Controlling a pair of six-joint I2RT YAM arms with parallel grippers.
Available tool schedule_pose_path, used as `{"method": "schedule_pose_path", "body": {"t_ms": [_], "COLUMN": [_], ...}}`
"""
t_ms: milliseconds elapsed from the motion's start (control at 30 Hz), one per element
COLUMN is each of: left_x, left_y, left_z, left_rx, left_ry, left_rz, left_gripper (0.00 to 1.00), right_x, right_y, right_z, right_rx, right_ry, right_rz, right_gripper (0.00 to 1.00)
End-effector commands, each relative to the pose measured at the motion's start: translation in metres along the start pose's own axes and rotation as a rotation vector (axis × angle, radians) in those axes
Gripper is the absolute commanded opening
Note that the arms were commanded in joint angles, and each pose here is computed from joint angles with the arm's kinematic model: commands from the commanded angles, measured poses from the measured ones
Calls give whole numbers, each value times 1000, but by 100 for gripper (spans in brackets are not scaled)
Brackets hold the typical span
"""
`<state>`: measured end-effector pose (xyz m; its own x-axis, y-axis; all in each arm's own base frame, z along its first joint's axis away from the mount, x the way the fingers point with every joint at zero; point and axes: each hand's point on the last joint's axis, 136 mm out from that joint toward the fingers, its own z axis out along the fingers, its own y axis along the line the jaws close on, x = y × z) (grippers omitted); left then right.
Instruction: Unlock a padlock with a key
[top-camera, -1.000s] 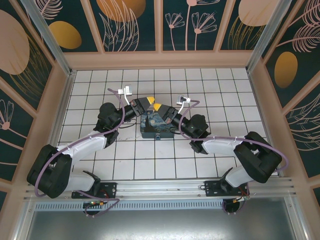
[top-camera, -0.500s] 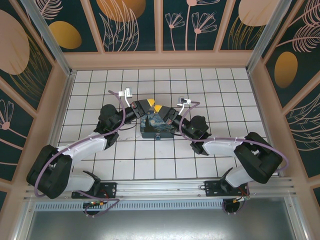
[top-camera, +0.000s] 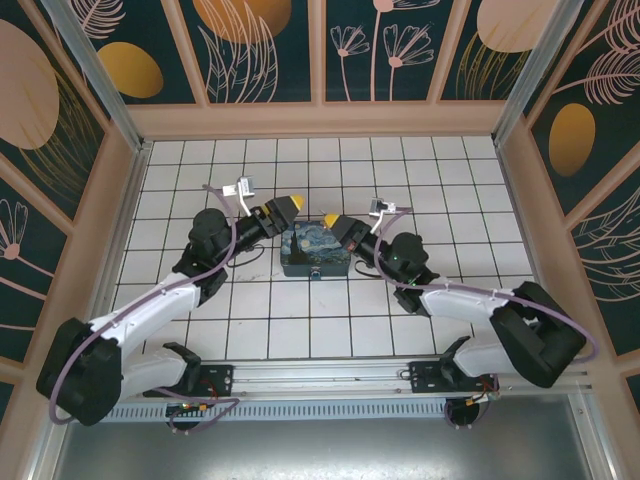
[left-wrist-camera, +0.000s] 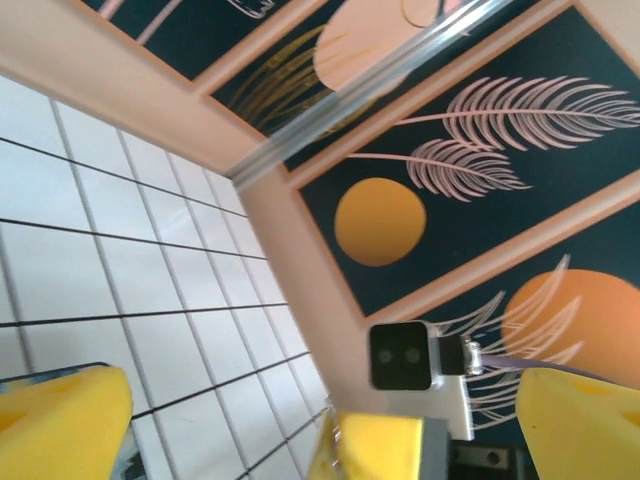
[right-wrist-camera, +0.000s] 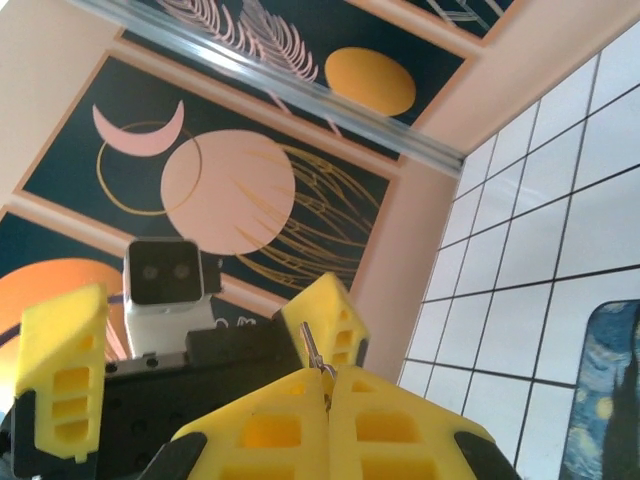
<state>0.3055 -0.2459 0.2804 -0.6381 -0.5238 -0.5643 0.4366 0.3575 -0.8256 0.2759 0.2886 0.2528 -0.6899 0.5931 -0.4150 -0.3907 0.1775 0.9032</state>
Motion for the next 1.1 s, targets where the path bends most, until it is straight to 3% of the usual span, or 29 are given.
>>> {"method": "schedule_pose_path", "body": {"t_ms": [0,167,433,700,1067], "left_x": [-6,5,76,116,154], "left_y": [27,56,90,107,126], "left_z": [-13,-38,-55,-61,-44], "left_rx": [-198,-359,-285,-241,-248], "left_ry": [-22,-5,161,257,360], "left_rz": [59,91,9,32,126], "left_gripper": [99,98,98,81,65], "right_x": [-3,-5,2,14,15], "right_y": [-11,-32,-64,-82,-99], "right_z": [-9,-16,-6,20,27], "right_rx": [83,204,310,319,342], "right_ry": [32,88,161,230,225], "right_rz": [-36,-33,-1,25,41], "right_gripper": [0,0,0,0,0]}}
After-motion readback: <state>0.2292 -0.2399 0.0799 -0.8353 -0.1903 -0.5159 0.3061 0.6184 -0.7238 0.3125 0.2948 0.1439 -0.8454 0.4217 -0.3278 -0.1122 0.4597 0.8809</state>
